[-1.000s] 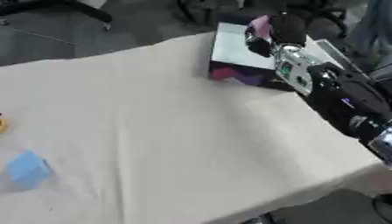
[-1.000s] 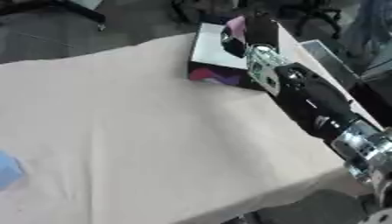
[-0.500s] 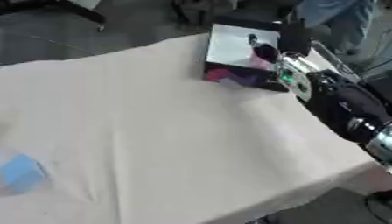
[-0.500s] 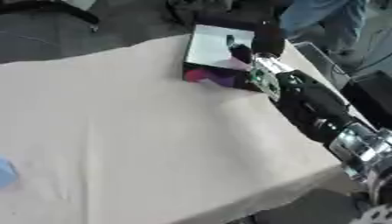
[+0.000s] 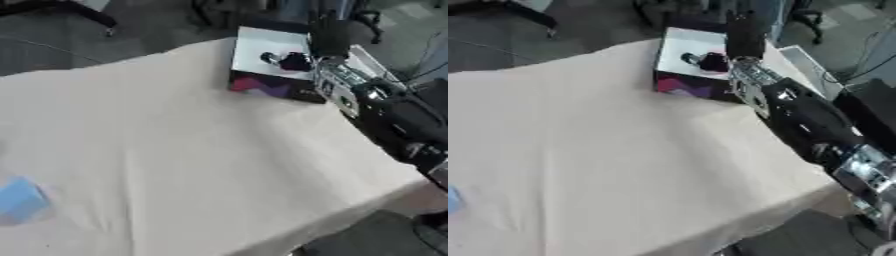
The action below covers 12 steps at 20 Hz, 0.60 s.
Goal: Pick up the objects with one hand, pass them to the other hand, and then place them into the box on the other side of the table.
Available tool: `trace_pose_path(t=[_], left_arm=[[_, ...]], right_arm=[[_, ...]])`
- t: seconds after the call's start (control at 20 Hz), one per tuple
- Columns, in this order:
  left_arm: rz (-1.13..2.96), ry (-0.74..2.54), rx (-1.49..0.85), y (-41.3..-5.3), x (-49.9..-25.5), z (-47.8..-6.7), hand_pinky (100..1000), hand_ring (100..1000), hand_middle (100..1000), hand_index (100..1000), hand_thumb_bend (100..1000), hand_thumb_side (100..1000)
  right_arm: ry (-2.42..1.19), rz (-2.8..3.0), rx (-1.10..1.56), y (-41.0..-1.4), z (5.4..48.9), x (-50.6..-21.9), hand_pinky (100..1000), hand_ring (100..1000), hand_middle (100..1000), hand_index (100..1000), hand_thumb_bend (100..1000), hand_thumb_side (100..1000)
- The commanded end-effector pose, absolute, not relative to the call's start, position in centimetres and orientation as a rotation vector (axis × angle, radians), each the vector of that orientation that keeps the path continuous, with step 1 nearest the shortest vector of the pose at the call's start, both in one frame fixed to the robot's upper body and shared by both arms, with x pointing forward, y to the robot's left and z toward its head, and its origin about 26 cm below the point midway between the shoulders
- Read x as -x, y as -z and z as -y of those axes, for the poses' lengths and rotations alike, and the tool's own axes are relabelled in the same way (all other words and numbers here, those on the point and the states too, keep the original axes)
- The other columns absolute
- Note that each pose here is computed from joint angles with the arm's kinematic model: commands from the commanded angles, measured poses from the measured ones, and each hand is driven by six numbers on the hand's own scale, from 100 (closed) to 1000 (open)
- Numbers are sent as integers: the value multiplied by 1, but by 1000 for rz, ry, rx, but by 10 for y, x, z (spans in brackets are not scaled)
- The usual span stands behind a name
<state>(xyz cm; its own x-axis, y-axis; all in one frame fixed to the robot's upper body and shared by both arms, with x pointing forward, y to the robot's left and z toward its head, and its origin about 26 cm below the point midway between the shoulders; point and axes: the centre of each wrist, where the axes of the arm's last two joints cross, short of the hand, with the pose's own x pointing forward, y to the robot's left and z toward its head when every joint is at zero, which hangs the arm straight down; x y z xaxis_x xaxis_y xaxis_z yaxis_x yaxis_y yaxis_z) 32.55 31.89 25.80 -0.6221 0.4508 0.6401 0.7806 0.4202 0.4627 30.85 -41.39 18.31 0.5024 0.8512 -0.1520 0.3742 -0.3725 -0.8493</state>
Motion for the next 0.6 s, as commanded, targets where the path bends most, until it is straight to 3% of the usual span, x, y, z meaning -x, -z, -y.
trace_pose_path(t=[0.05, 0.35, 0.6], left_arm=[[2296, 1139, 841, -269, -324, -346, 678, 667, 636, 813, 100, 722], [2334, 1286, 516, -260, -337, -373, 679, 665, 622, 812, 100, 578], [2334, 1569, 230, -246, -356, -382, 684, 672, 633, 825, 100, 437]], right_arm=[[-941, 1297, 1999, -217, 352, -289, 703, 801, 1000, 889, 765, 1000], [-1250, 1676, 1910, -213, 298, -288, 762, 789, 1000, 871, 670, 1000], [-1369, 1904, 1720, -207, 274, -291, 755, 791, 1000, 859, 676, 1000]])
